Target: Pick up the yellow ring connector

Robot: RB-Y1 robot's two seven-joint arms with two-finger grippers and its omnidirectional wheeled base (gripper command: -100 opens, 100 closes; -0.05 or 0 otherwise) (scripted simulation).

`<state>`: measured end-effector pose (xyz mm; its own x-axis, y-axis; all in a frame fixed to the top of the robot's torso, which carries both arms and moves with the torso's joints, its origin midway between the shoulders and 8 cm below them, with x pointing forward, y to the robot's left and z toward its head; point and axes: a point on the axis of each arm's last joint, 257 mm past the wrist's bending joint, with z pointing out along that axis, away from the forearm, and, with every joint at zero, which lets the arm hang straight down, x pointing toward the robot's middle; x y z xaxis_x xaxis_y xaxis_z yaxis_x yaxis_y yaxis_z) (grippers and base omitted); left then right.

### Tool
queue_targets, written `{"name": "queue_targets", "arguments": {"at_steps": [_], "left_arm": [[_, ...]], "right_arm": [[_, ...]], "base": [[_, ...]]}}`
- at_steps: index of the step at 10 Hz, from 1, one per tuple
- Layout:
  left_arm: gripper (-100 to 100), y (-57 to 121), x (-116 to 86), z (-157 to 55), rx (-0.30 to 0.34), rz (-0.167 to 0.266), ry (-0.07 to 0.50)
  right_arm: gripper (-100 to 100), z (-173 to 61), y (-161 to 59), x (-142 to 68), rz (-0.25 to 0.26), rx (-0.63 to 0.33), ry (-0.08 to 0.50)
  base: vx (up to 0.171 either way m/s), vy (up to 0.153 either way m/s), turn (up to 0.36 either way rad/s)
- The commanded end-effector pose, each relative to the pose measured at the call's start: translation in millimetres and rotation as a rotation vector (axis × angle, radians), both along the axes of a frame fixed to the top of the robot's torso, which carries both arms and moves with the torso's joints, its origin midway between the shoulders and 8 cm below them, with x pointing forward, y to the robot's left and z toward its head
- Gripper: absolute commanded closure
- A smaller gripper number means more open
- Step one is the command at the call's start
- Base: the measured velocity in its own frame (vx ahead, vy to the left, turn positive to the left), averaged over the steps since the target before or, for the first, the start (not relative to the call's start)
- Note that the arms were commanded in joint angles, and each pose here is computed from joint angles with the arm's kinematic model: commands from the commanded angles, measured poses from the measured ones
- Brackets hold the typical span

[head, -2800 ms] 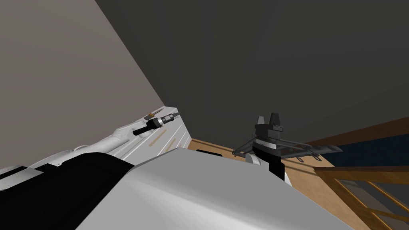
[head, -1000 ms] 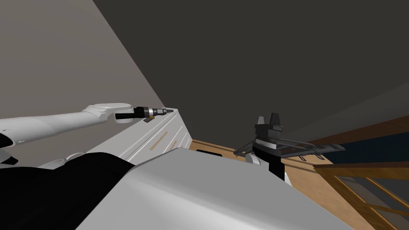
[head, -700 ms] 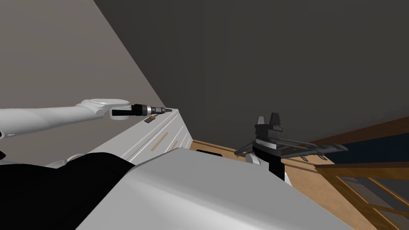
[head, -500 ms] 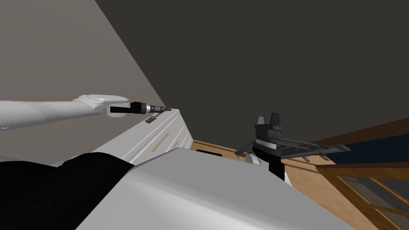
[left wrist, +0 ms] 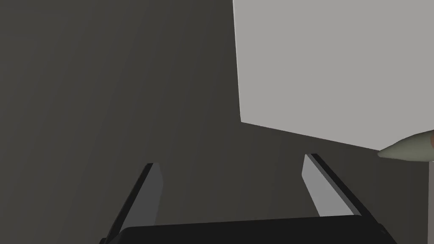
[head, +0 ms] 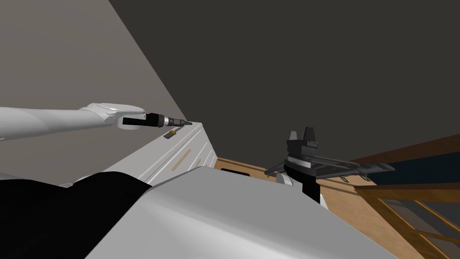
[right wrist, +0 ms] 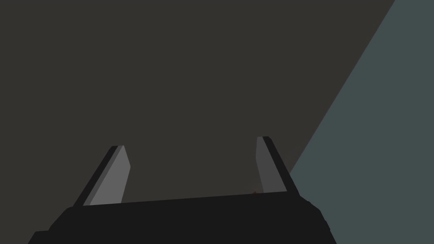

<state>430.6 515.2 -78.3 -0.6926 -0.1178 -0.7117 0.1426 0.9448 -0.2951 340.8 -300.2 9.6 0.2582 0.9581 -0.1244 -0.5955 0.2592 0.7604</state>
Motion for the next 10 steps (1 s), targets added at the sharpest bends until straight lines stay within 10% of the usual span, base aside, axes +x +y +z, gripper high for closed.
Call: {"name": "queue_targets", "arguments": {"at_steps": [1, 10], "left_arm": [[-100, -3.0, 3, 5, -0.007, -0.002, -0.01], [-100, 26.5, 1, 13, 0.198, -0.012, 0.145]], "right_arm": [[0, 0, 0, 0, 0.0, 0.0, 0.0], [0, 0, 0, 0, 0.0, 0.0, 0.0]], "base": [[0.0, 0.0, 0.0], [0.004, 0.06, 0.004]]}}
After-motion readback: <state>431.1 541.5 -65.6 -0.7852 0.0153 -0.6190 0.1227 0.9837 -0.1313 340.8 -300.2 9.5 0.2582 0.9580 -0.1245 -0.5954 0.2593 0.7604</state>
